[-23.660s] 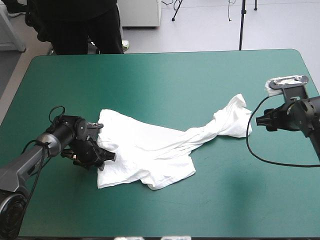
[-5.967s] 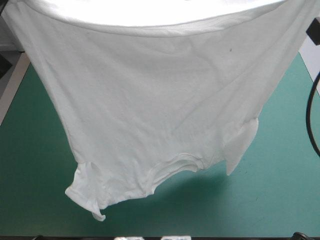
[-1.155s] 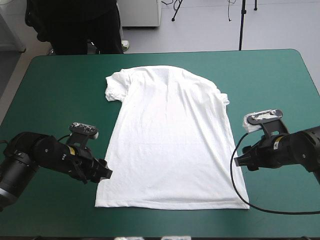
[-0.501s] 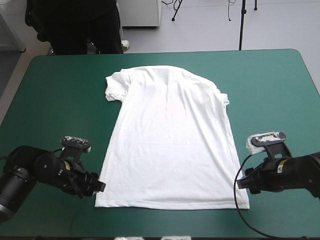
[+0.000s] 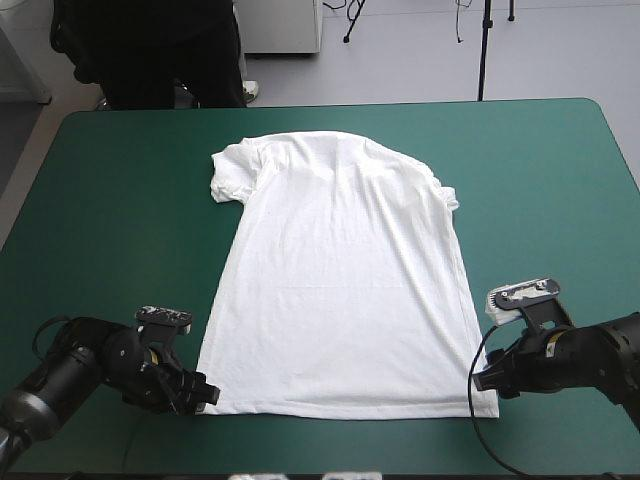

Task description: Fold the cloth

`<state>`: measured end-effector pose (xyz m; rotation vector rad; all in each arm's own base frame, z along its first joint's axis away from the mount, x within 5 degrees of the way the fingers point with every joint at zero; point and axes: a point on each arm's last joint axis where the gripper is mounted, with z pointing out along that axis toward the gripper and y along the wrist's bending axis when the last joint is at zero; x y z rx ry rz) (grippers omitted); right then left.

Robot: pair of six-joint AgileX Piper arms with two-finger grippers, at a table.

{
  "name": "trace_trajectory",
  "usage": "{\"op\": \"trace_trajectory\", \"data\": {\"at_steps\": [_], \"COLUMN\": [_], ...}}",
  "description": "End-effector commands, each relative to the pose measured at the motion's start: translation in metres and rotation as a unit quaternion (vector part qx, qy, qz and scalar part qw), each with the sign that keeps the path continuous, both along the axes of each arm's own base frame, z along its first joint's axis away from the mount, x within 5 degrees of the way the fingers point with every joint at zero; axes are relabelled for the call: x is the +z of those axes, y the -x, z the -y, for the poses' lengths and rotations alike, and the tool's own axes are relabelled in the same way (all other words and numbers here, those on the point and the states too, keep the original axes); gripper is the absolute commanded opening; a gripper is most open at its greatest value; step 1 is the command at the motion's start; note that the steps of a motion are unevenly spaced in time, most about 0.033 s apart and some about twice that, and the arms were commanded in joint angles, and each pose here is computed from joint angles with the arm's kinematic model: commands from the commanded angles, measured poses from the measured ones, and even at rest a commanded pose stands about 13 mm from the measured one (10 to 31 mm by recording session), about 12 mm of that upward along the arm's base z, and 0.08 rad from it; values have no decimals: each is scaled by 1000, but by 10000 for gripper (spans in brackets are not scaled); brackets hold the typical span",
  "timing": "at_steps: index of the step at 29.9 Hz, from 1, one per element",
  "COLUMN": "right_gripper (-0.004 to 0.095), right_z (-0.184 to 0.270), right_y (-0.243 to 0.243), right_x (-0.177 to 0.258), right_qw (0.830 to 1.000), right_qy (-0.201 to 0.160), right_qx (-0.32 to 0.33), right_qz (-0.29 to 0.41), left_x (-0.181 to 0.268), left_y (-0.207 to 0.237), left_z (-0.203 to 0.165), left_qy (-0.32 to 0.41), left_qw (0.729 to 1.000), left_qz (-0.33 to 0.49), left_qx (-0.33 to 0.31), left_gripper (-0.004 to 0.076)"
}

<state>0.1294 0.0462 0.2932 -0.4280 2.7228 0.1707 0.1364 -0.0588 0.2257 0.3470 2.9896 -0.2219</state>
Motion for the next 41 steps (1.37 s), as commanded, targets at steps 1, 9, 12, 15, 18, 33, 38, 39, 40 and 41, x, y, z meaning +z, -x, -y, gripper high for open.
{"op": "trace_trajectory", "data": {"at_steps": [1,9,12,15,18,33,38,39,40,41], "right_gripper": [635,635,635,635,635,524,244,191,139,59], "right_z": [2,-1,-3,-6,-9,-23,-29,-31,-32,-33], "right_y": [-5,-10,-9,-6,-2,-18,-22,-22,-22,-22], "right_x": [9,-21,-32,-39,-47,-91,-104,-105,-106,-107], "right_qw": [999,999,999,998,997,993,987,986,985,985], "right_qy": [13,31,21,10,14,11,-1,-4,-8,-16], "right_qx": [8,36,45,55,74,56,62,66,72,75], "right_qz": [43,-10,-17,-25,-35,-100,-146,-151,-154,-156], "left_x": [-1,-24,-30,-32,-32,-31,-31,-31,-30,-30], "left_y": [-10,-16,-18,-20,-20,-21,-21,-22,-22,-23], "left_z": [8,37,43,44,44,46,47,47,48,49], "left_qy": [17,-8,-8,-8,-5,5,10,14,19,22], "left_qw": [1000,999,999,999,999,1000,1000,1000,1000,1000], "left_qz": [10,-21,-27,-25,-21,-16,-16,-15,-13,-11], "left_qx": [5,-35,-30,-29,-28,-23,-19,-17,-14,-13], "left_gripper": [477,379,323,253,169,-9,-9,-9,-9,-9]}}
